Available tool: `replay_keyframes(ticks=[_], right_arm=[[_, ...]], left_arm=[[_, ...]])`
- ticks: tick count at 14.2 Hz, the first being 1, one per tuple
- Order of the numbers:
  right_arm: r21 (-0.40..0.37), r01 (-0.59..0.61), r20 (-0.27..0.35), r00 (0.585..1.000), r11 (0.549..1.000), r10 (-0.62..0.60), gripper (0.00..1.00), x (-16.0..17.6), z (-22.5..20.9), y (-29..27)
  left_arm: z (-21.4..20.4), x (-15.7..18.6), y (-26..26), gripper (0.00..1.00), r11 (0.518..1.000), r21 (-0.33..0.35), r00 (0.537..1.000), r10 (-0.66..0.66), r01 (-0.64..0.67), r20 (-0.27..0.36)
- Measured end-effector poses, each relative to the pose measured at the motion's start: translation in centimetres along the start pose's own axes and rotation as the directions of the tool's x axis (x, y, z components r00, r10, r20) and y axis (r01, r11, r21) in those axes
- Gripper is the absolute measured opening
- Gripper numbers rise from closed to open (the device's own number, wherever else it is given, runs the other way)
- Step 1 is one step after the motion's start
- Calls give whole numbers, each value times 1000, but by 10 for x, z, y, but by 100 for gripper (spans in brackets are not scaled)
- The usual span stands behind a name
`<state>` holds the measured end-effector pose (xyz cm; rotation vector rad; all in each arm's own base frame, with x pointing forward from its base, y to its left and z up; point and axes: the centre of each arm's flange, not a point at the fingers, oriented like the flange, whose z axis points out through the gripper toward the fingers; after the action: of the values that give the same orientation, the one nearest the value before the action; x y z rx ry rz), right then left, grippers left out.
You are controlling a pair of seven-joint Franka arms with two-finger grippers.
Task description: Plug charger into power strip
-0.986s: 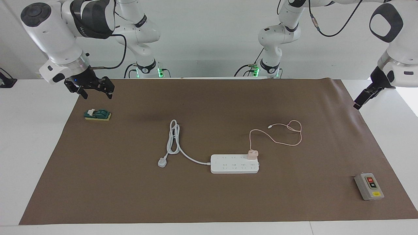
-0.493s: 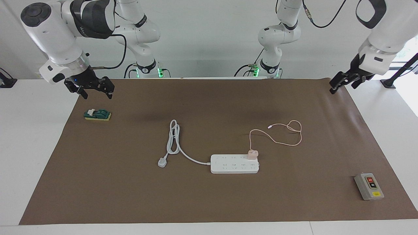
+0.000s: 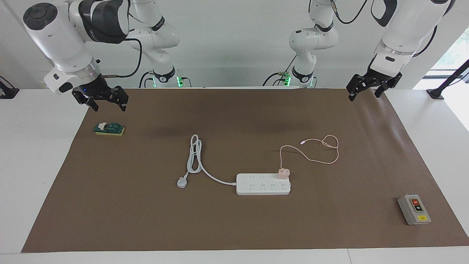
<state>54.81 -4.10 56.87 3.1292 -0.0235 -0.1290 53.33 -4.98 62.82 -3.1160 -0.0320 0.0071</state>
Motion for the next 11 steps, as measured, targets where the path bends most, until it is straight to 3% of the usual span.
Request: replay_keyframes(ticks=[5,11], right_arm=[[0,0,0,1000,1000,0,100,0,0,0],[0,0,0,1000,1000,0,100,0,0,0]], left_arm=[[1,7,6,100,999,-52,998,8,-11,-62],[11,4,6,100,999,-39,1000,11,-12,-23]])
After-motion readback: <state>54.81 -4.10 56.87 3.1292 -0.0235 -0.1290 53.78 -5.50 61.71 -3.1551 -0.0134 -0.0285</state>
